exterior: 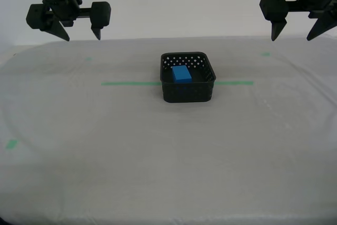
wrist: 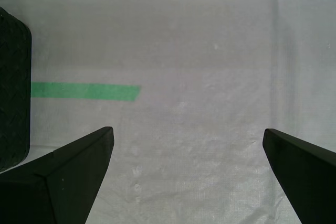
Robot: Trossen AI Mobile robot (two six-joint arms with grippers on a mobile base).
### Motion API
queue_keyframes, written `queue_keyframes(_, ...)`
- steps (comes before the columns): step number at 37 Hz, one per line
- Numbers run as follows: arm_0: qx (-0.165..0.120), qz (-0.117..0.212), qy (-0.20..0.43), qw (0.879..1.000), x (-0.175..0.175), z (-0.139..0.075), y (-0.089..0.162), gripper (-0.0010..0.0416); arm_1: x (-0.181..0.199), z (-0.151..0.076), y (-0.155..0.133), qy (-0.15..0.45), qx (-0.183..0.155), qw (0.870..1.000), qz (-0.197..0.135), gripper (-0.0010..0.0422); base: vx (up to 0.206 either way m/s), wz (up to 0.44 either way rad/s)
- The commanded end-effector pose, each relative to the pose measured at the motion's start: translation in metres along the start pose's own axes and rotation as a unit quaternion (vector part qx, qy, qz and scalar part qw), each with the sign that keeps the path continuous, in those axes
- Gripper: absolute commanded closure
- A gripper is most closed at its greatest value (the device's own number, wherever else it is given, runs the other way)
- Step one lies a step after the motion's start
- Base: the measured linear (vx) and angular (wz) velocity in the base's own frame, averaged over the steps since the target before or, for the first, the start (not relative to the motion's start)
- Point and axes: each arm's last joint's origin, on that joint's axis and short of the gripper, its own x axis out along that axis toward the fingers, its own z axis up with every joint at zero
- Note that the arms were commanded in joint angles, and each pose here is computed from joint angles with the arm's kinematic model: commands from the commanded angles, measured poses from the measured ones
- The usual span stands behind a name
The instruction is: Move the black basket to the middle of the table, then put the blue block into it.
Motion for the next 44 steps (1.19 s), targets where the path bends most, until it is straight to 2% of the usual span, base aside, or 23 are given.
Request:
queue_keyframes(1, 0.000, -0.001, -0.001, 1.000, -0.0003, 0.0002, 0.0001, 0.0007, -0.0001, 0.0003, -0.0001, -0.001, 0.002, 1.000, -0.001, 0.0012, 0.000, 0.000)
queue_keyframes(44, 0.000, -0.001, -0.001, 1.000, -0.0003, 0.0002, 0.0001, 0.0007, -0.0001, 0.0006, -0.0001, -0.003, 0.002, 1.000, -0.001, 0.0012, 0.000, 0.000)
